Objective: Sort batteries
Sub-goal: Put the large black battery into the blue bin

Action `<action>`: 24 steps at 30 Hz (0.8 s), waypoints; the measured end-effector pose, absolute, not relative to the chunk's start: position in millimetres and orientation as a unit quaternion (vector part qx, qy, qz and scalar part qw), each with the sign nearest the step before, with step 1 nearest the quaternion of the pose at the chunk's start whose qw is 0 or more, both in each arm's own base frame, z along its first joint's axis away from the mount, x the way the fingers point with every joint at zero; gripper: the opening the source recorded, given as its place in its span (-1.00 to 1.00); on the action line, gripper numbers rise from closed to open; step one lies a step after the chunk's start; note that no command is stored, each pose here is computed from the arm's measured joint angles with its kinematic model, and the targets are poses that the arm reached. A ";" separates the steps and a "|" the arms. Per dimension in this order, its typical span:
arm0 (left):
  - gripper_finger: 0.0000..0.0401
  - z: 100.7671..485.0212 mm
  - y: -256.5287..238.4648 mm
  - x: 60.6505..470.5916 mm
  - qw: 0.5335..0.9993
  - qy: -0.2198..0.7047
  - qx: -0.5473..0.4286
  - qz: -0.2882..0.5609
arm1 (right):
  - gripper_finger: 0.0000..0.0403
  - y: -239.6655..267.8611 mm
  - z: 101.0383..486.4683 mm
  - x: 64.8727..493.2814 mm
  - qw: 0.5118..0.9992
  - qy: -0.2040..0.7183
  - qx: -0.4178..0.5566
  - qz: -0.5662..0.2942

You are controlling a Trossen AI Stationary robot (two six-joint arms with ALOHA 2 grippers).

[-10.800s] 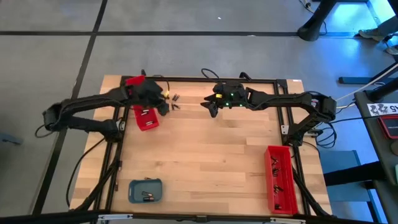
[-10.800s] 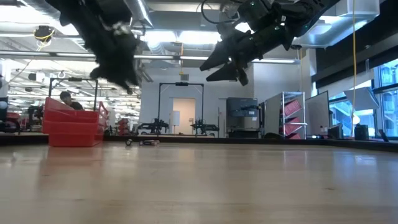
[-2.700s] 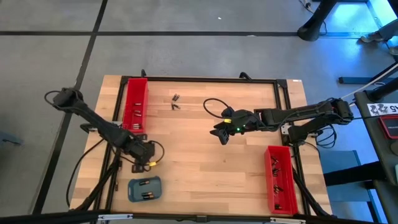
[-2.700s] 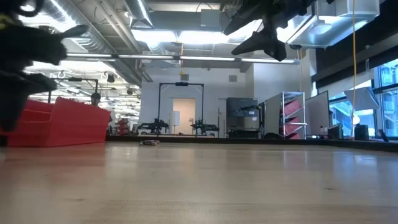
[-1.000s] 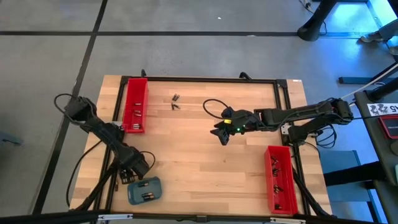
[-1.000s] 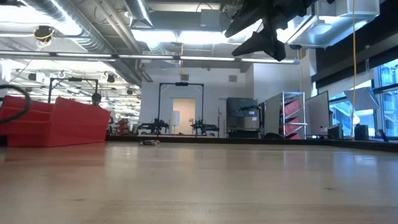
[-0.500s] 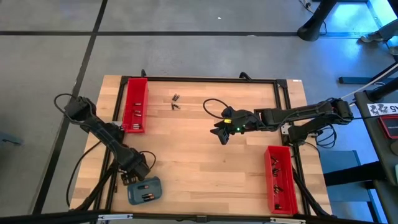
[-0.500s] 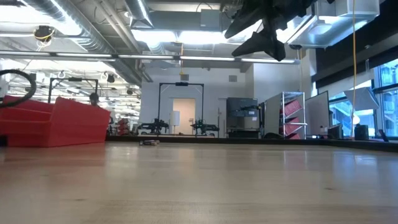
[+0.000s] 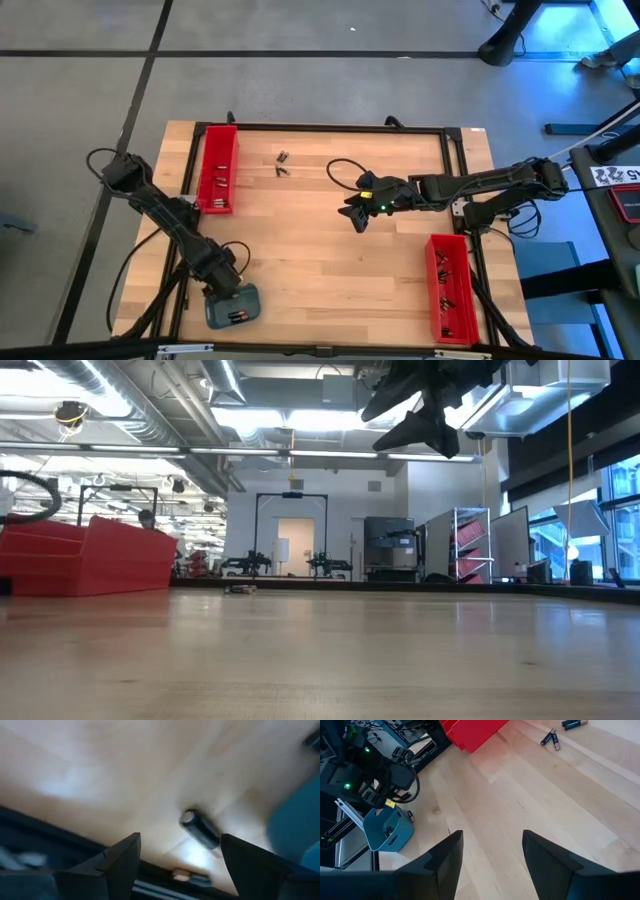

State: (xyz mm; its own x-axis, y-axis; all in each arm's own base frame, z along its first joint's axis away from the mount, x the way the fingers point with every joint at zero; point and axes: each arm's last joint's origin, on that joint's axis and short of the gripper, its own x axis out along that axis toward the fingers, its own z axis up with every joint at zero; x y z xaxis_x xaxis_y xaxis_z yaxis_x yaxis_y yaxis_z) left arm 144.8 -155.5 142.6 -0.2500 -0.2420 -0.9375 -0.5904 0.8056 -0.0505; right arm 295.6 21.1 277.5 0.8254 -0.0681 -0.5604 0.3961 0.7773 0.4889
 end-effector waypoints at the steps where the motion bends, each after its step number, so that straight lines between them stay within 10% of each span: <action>1: 0.32 140.8 -155.9 145.0 0.548 0.773 -0.279 0.158 | 0.02 21.1 277.5 295.6 0.904 0.266 0.308 -0.128; 11: 0.07 126.1 -149.9 138.3 0.533 0.769 -0.305 0.176 | 0.02 21.4 277.4 295.6 0.904 0.266 0.308 -0.128; 24: -0.78 118.9 -142.4 130.7 0.524 0.781 -0.287 0.183 | 0.02 21.9 277.4 295.6 0.904 0.270 0.310 -0.120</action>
